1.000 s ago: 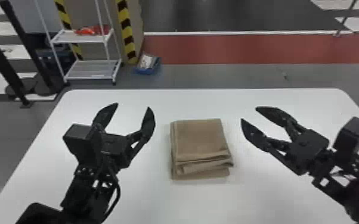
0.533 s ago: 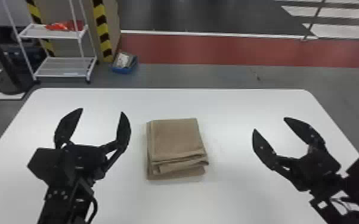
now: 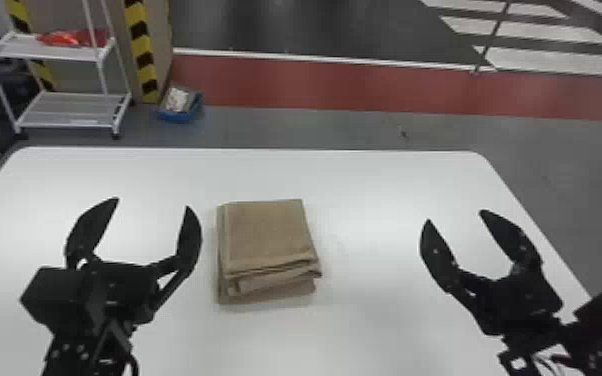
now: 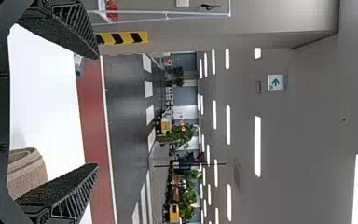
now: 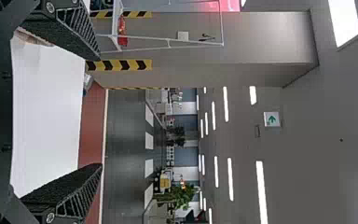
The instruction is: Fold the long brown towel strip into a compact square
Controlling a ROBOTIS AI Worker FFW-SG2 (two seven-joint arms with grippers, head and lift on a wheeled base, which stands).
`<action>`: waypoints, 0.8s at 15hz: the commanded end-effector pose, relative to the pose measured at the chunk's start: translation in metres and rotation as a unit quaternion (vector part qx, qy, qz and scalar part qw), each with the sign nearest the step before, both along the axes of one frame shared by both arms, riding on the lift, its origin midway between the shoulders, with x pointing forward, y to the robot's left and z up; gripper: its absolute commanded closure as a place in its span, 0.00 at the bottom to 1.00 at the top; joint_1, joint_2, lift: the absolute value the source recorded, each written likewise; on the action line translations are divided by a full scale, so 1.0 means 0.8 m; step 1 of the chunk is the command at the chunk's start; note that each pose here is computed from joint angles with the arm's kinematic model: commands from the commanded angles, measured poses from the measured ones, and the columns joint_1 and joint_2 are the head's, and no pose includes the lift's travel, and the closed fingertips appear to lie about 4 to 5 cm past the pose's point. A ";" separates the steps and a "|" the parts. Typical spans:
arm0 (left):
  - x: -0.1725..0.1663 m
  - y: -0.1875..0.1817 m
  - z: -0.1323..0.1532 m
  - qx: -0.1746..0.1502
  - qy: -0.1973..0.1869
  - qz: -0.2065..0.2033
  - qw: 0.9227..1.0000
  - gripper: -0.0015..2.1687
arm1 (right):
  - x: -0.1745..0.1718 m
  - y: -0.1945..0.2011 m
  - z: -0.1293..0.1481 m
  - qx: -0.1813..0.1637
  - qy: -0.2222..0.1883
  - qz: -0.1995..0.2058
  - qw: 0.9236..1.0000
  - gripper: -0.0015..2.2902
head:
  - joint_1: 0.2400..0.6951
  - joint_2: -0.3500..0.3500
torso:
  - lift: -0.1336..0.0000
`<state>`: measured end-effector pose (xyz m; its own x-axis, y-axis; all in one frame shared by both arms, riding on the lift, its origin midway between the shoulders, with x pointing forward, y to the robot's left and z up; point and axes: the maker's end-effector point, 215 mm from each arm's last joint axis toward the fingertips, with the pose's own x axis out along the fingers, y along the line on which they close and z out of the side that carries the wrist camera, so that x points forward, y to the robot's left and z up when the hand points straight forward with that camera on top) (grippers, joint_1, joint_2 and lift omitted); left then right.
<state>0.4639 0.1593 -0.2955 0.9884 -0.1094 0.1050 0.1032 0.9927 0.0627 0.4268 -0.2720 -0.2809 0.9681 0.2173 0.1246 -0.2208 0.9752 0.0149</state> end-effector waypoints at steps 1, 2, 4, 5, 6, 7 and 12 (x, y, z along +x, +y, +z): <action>-0.002 -0.004 0.000 0.002 0.005 -0.002 1.000 0.03 | -0.002 -0.001 -0.002 0.002 0.007 -0.008 1.000 0.04 | 1.00 0.30 | 0.07; 0.000 -0.001 -0.009 0.008 0.024 0.003 1.000 0.03 | 0.000 -0.003 -0.004 0.003 0.012 -0.023 1.000 0.05 | 1.00 0.30 | 0.07; -0.001 0.000 -0.001 0.006 0.019 0.007 1.000 0.03 | 0.001 -0.005 -0.009 0.000 0.022 -0.038 0.999 0.05 | 1.00 0.29 | 0.07; -0.003 -0.001 -0.001 0.007 0.021 0.007 1.000 0.03 | -0.001 -0.005 -0.007 0.000 0.022 -0.038 0.999 0.05 | 1.00 0.29 | 0.07; -0.003 -0.001 -0.001 0.007 0.020 0.007 1.000 0.03 | -0.003 -0.006 -0.005 -0.004 0.021 -0.039 0.999 0.05 | 1.00 0.29 | 0.07; -0.004 -0.001 -0.002 0.008 0.020 0.007 1.000 0.03 | -0.003 -0.006 -0.004 -0.007 0.021 -0.040 0.999 0.05 | 1.00 0.29 | 0.07; -0.003 -0.001 0.009 0.009 0.014 0.005 1.000 0.03 | -0.003 -0.007 -0.003 -0.015 0.022 -0.041 0.999 0.05 | 1.00 0.29 | 0.07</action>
<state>0.4613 0.1598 -0.2905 0.9924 -0.0986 0.0731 0.0929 0.9926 0.0777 0.4242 -0.2771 -0.2833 0.9868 0.1406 0.0806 -0.1408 0.9900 -0.0024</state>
